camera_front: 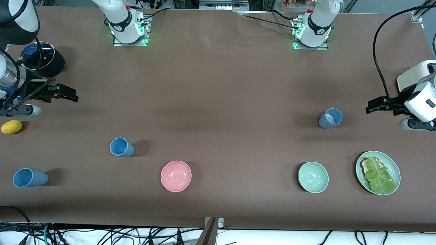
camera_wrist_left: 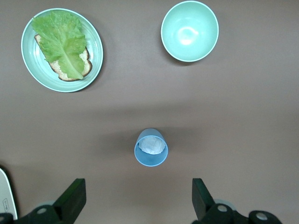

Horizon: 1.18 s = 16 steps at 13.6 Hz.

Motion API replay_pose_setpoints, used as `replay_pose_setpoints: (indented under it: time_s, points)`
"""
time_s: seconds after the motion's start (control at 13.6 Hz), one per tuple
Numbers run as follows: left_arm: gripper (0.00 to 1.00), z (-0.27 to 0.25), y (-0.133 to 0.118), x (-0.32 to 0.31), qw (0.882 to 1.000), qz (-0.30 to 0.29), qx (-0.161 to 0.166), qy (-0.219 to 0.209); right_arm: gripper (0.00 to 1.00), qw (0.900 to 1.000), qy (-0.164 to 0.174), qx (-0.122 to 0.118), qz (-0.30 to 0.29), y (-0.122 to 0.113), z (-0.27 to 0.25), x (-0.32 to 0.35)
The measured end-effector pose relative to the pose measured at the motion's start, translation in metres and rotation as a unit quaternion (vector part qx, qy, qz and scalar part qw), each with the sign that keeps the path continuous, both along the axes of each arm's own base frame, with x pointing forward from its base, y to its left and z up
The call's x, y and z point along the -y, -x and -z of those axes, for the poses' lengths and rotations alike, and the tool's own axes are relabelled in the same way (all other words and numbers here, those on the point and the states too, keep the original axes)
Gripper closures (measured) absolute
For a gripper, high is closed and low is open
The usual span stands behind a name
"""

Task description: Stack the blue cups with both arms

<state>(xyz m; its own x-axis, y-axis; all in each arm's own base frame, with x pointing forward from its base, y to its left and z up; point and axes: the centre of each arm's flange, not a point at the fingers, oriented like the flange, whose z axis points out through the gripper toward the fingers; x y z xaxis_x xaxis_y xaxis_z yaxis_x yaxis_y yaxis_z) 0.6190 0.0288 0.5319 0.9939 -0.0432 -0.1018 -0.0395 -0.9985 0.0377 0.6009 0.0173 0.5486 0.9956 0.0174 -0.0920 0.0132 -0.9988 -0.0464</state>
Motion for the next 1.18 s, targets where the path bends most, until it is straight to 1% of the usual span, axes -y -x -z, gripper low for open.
replay_pose_setpoints:
  time_s: [1.18]
  points:
    - [0.00,-0.0026,0.0010,-0.0006,1.000,-0.001,0.001,0.000,0.00,1.000,0.000,-0.003,0.003,-0.0012,0.0035,0.0029]
